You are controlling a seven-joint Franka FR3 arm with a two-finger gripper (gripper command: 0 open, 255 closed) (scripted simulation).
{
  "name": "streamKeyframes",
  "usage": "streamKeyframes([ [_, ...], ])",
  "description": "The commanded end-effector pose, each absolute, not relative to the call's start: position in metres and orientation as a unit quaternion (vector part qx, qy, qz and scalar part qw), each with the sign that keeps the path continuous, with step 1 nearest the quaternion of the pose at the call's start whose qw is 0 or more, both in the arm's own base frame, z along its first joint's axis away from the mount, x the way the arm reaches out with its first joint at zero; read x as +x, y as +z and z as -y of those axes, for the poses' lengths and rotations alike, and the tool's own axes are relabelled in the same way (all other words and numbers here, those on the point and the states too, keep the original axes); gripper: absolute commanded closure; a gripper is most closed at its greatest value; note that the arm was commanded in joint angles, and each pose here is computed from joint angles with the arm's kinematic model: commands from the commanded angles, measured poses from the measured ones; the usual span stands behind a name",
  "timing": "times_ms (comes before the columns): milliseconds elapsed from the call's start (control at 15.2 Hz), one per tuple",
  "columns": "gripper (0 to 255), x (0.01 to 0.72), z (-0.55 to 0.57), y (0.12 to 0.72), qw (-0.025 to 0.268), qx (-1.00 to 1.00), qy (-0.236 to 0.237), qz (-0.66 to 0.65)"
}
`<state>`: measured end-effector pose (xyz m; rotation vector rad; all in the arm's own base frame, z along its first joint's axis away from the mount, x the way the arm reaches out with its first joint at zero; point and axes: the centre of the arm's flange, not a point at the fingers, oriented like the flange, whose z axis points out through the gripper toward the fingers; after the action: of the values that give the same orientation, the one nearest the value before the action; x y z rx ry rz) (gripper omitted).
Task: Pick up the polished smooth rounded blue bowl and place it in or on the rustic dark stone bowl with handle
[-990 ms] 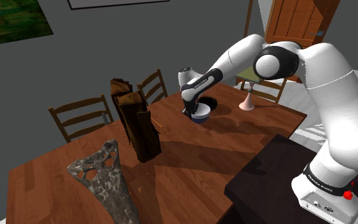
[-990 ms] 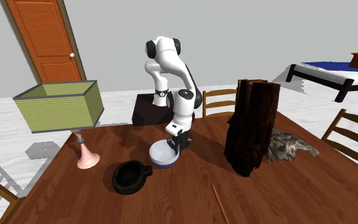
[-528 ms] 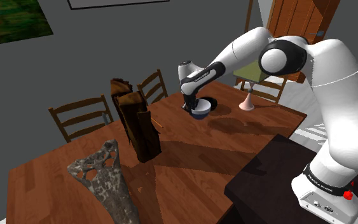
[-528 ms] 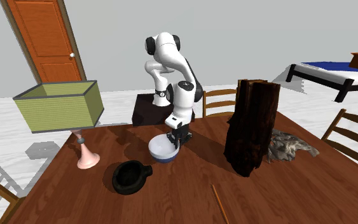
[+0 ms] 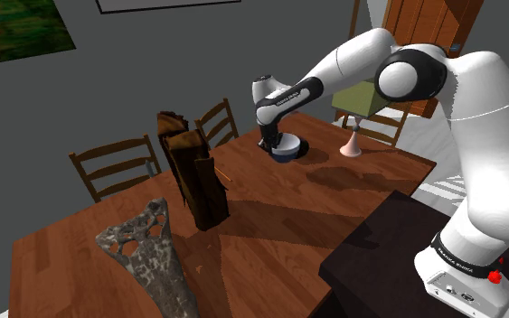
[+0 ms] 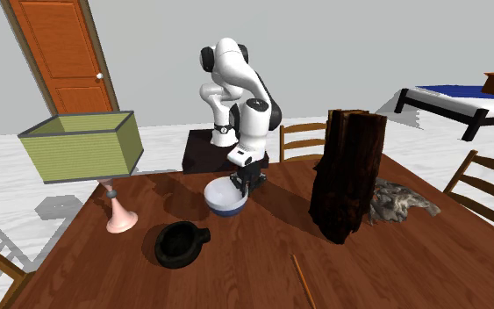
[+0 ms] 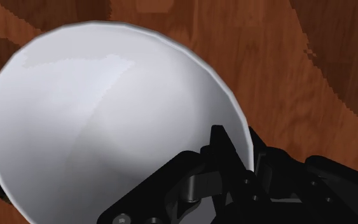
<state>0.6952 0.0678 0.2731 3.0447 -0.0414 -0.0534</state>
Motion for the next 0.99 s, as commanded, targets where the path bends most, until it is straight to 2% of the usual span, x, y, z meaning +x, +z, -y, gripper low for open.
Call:
streamKeyframes([
  [0,255,0.695,-0.066,0.285,0.048,0.999,-0.017,0.014],
  [528,255,0.695,-0.066,0.324,0.048,0.999,-0.017,0.014],
  [924,255,0.734,0.002,0.334,0.048,0.999,-0.017,0.014],
])
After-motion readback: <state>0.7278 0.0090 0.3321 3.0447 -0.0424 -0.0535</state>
